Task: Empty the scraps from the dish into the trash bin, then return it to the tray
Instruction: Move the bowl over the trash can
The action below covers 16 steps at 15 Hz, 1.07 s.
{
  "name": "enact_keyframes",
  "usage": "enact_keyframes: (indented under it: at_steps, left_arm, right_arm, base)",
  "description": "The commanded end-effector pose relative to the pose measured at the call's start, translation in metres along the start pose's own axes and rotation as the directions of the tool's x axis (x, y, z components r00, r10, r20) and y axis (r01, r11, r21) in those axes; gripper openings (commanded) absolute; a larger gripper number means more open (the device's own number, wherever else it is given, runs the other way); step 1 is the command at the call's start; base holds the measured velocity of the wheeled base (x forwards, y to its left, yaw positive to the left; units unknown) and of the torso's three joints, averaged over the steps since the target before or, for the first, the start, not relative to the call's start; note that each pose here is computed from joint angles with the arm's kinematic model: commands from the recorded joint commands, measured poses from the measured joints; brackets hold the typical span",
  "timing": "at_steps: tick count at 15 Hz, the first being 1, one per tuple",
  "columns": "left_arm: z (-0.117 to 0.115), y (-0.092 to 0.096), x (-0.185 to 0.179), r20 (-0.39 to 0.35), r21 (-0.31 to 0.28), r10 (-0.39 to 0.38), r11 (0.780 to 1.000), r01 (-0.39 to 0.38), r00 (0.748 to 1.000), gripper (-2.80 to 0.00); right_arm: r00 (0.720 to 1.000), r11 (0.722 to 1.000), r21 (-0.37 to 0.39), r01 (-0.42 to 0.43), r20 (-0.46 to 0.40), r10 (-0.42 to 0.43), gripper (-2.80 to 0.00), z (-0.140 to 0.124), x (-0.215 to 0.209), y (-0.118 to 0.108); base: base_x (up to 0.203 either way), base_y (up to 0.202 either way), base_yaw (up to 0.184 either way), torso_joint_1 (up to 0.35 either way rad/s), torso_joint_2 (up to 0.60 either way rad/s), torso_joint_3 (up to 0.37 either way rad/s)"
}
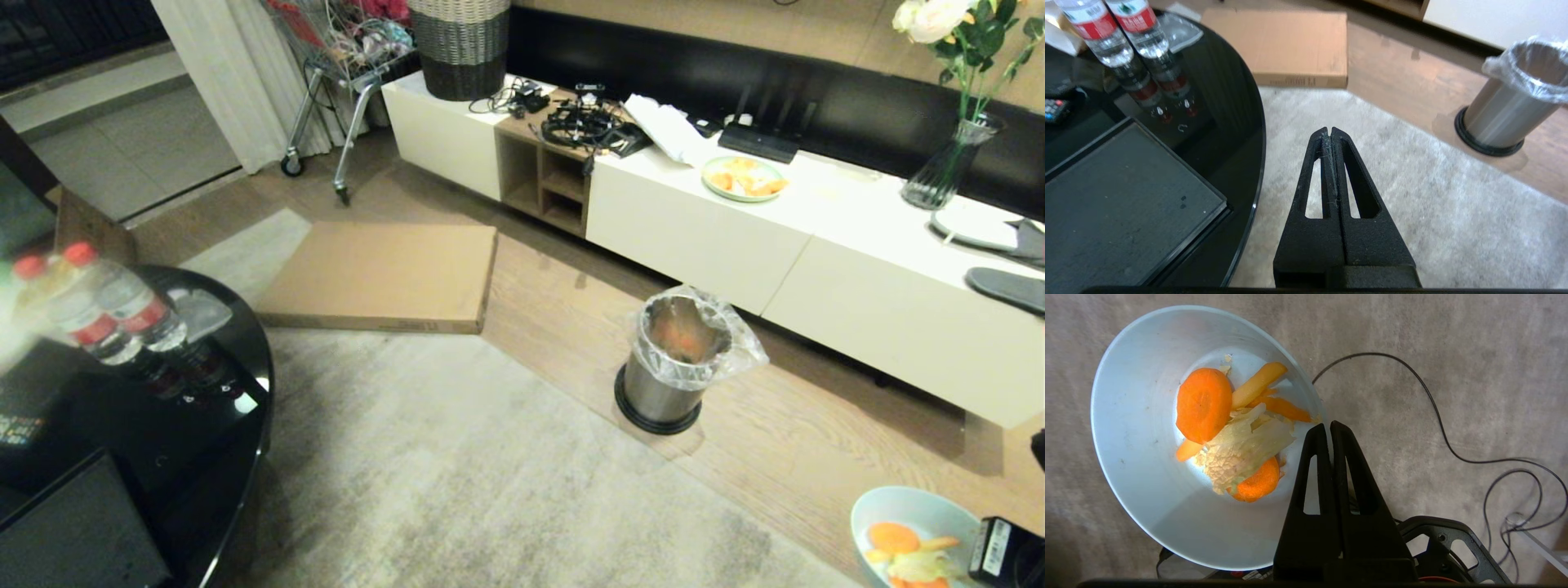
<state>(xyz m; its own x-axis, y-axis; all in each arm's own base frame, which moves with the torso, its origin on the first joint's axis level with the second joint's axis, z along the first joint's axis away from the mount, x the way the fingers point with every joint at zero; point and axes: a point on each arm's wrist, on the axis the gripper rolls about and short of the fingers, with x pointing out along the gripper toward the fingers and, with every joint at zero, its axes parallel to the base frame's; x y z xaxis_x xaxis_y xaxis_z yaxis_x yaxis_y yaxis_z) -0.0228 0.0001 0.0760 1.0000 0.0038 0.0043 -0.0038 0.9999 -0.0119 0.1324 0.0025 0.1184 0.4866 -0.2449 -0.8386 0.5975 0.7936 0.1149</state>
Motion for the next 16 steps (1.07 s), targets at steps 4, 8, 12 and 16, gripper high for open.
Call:
enact_keyframes:
  at_steps: [4, 8, 12, 16]
  left_arm:
    - [0.0, 0.0, 0.0, 0.002, 0.0, 0.001, 1.0, -0.001, 1.0, -2.8]
    - [0.0, 0.0, 0.0, 0.003, 0.0, 0.002, 1.0, -0.002, 1.0, -2.8]
    - [0.0, 0.0, 0.0, 0.003, 0.001, 0.004, 1.0, -0.004, 1.0, -2.8]
    - [0.0, 0.0, 0.0, 0.003, 0.001, 0.004, 1.0, -0.004, 1.0, -2.8]
  right_arm:
    - [1.0, 1.0, 0.001, 0.004, -0.004, -0.004, -2.8, 0.001, 0.003, 0.002]
    - [1.0, 1.0, 0.001, 0.0, 0.003, 0.0, -2.8, 0.001, 0.002, 0.002]
    - [0.997, 0.999, 0.017, -0.044, 0.061, 0.042, -2.8, 0.007, 0.002, 0.006]
    - [0.99, 0.997, -0.015, -0.078, 0.115, 0.079, -2.8, 0.013, 0.002, 0.011]
  base:
    - [0.0, 0.0, 0.0, 0.005, 0.0, -0.195]
    - [0.0, 0.0, 0.0, 0.004, 0.0, -0.195]
    - [0.0, 0.0, 0.0, 0.007, 0.0, -0.168]
    - [0.0, 0.0, 0.0, 0.002, 0.0, -0.023]
